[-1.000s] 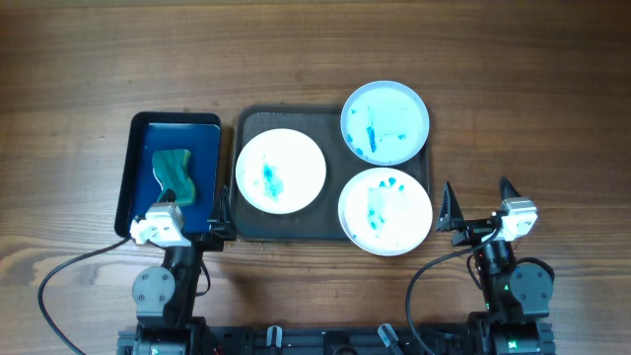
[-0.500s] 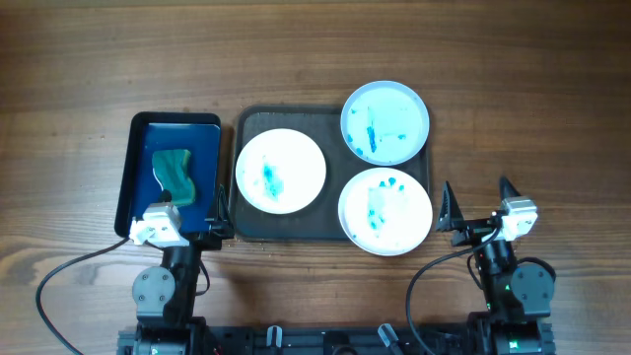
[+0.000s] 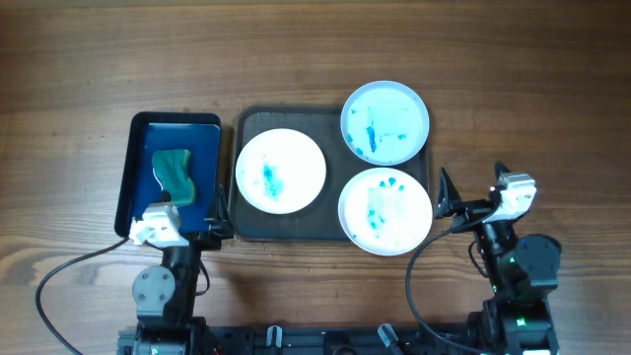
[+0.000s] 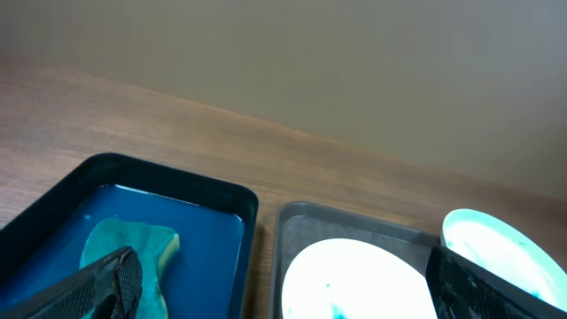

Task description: Clean dirty plates on tray and stack at the side

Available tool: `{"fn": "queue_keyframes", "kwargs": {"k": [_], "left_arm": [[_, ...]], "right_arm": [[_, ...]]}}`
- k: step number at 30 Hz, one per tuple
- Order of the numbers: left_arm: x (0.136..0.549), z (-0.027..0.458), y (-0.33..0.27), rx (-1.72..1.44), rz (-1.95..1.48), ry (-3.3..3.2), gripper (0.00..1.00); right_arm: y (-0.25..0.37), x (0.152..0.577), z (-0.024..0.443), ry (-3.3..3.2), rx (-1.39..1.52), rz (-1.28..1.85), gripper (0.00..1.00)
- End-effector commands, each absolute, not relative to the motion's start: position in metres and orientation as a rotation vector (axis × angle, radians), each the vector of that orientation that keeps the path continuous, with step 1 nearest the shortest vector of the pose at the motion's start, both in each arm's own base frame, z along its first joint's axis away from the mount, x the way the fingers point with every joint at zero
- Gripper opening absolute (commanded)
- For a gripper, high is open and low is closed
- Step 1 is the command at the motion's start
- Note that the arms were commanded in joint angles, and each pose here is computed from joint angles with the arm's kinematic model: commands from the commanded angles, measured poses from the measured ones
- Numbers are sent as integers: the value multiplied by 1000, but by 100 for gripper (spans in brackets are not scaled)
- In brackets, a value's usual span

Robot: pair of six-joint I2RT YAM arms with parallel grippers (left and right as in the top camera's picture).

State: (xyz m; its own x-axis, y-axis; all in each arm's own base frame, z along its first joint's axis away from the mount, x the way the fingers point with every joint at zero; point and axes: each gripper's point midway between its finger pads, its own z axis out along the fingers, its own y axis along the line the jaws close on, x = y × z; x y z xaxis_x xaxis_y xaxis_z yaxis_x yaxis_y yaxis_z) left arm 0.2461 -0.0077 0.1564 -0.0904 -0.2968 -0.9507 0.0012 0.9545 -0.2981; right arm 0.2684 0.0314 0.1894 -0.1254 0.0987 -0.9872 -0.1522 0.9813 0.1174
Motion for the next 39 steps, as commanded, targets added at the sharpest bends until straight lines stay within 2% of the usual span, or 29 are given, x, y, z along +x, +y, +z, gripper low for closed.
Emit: {"fn": "queue_keyframes", "kwargs": {"k": [1,16,24,29,32,34,39], "left_arm": [[246,163,-1,-242,-196,1663,100],[269,239,0,-291,-135,2044,100],[282,249,-7,-372,-155,2339,100],[293,238,-25,-344,-258,2469,100],[297,226,-26,-353,-253,2514,100],[300,220,-26,-357,-249,2534,100],[306,218,-26,-356,-249,2531,100]], "right_arm": [[40,269,203,1661,-78,255,100],[58,272,249,1749,-151,352,100],[70,286,269,1989,-193,421,100],[81,299,264,2188,-197,527,100],[86,311,242,2288,-23,653,100],[98,315,230,2323,-65,734,99],[122,317,201,2430,-101,864,84]]}}
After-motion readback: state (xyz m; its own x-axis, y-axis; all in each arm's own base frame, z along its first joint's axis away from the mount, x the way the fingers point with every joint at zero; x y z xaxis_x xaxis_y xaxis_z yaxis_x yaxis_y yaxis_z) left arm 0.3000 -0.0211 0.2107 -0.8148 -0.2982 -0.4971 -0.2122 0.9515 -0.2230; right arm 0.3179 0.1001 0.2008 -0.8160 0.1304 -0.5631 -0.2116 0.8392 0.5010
